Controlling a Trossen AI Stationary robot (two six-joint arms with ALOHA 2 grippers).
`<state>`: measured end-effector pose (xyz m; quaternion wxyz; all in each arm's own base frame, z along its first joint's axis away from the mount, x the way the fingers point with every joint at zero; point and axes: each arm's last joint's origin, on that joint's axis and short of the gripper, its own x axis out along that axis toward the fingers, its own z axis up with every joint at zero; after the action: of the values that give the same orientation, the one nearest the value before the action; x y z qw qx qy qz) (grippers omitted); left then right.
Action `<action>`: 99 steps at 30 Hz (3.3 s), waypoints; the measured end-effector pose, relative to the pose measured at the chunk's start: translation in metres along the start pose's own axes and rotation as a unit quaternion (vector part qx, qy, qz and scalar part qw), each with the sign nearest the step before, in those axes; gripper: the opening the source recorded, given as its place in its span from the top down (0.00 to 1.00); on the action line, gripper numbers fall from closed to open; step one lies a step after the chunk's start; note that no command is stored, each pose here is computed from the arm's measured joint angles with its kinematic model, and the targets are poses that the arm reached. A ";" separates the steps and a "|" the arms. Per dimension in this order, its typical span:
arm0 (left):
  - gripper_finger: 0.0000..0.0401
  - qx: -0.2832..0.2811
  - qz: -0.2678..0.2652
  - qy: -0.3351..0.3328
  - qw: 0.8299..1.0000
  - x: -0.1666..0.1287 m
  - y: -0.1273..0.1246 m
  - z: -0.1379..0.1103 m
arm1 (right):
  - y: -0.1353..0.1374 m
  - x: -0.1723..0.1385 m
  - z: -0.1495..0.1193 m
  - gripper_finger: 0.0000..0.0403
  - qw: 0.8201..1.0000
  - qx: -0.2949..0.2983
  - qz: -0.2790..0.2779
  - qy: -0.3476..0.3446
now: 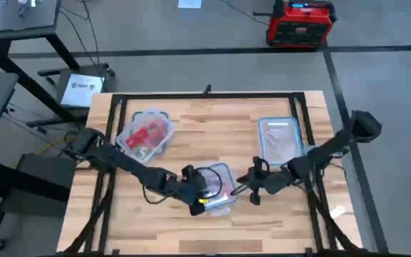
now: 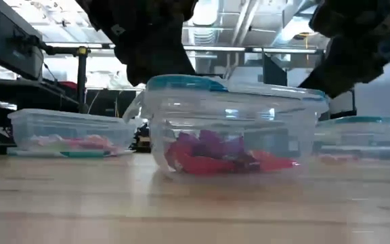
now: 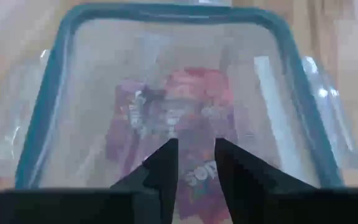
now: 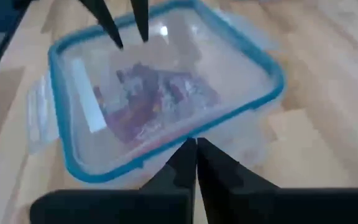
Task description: Sort candy
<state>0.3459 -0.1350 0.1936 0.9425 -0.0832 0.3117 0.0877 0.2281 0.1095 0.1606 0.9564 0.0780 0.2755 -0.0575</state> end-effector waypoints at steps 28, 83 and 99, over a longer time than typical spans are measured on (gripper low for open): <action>0.77 0.074 -0.028 -0.075 0.994 0.006 0.007 0.028 | 0.011 0.013 0.000 1.00 1.000 0.020 0.015 0.004; 0.77 0.109 -0.039 -0.110 0.987 0.085 0.009 -0.013 | 0.004 0.053 0.005 1.00 0.991 0.105 -0.001 0.077; 0.77 0.123 -0.040 -0.125 0.984 0.084 0.008 -0.004 | 0.004 0.025 0.025 1.00 0.986 0.035 -0.051 0.156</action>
<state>0.4080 -0.1191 0.1390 0.9797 0.0326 0.1967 0.0210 0.2630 0.1073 0.1686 0.8943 0.1056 0.4224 -0.1035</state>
